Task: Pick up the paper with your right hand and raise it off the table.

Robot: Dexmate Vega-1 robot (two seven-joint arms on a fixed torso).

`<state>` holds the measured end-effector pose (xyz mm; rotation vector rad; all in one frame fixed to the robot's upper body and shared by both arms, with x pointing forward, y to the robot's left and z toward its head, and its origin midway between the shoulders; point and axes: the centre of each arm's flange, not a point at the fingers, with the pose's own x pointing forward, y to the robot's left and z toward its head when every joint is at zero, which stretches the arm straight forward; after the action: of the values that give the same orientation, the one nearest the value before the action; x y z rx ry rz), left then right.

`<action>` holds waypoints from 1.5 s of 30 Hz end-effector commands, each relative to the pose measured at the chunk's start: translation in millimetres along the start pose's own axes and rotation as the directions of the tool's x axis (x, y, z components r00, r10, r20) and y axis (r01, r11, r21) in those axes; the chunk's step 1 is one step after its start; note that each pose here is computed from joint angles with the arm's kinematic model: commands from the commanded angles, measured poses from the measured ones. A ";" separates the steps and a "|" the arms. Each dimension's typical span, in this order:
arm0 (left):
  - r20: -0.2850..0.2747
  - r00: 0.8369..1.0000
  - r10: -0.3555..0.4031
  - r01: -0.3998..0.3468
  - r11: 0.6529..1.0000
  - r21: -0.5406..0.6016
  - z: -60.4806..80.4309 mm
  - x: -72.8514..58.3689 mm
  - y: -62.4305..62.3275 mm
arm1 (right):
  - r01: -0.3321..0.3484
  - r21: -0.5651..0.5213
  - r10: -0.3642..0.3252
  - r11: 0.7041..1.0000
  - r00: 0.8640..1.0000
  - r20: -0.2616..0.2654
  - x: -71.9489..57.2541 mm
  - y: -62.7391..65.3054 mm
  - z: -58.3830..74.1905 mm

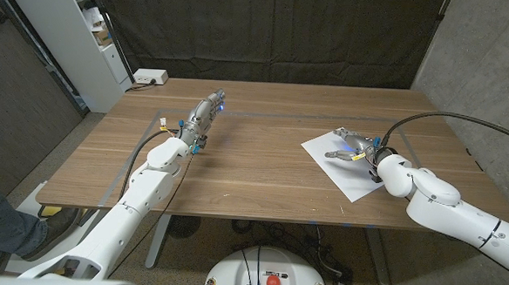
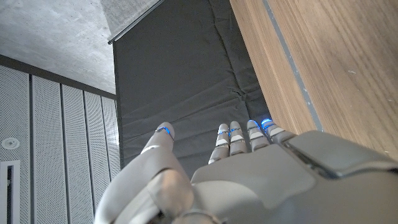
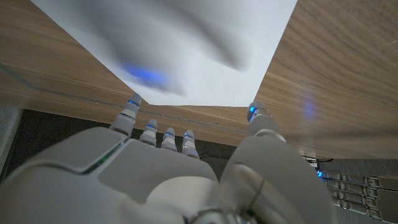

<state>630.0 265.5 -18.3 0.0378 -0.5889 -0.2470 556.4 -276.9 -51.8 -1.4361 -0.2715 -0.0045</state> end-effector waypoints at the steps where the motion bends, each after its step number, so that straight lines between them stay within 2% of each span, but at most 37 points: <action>1: -0.006 1.000 -0.006 0.006 1.000 0.006 0.4 4.3 2.1 | -0.002 0.033 0.003 0.999 1.000 -0.024 7.3 9.7 -2.6; 8: -0.014 1.000 -0.011 0.012 1.000 0.006 -1.6 8.2 1.7 | -0.003 0.067 0.006 0.998 0.999 -0.038 12.0 15.0 -8.6; 28: -0.026 1.000 -0.017 0.018 1.000 0.013 -2.9 14.6 0.0 | -0.057 0.058 0.061 0.997 0.996 -0.067 20.4 26.8 -14.5; 39: -0.032 0.999 -0.015 0.015 1.000 0.015 -3.9 14.3 0.0 | -0.079 0.058 0.084 0.995 0.993 -0.085 24.7 37.2 -19.9; 45: -0.033 0.999 -0.011 0.012 1.000 0.013 -4.1 13.1 0.9 | -0.083 0.032 0.086 0.996 0.992 -0.090 25.8 41.4 -18.7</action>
<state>643.1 262.3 -13.2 0.0593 -0.5624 -0.2578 586.6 -285.2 -79.1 -1.3871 -0.1640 -0.0014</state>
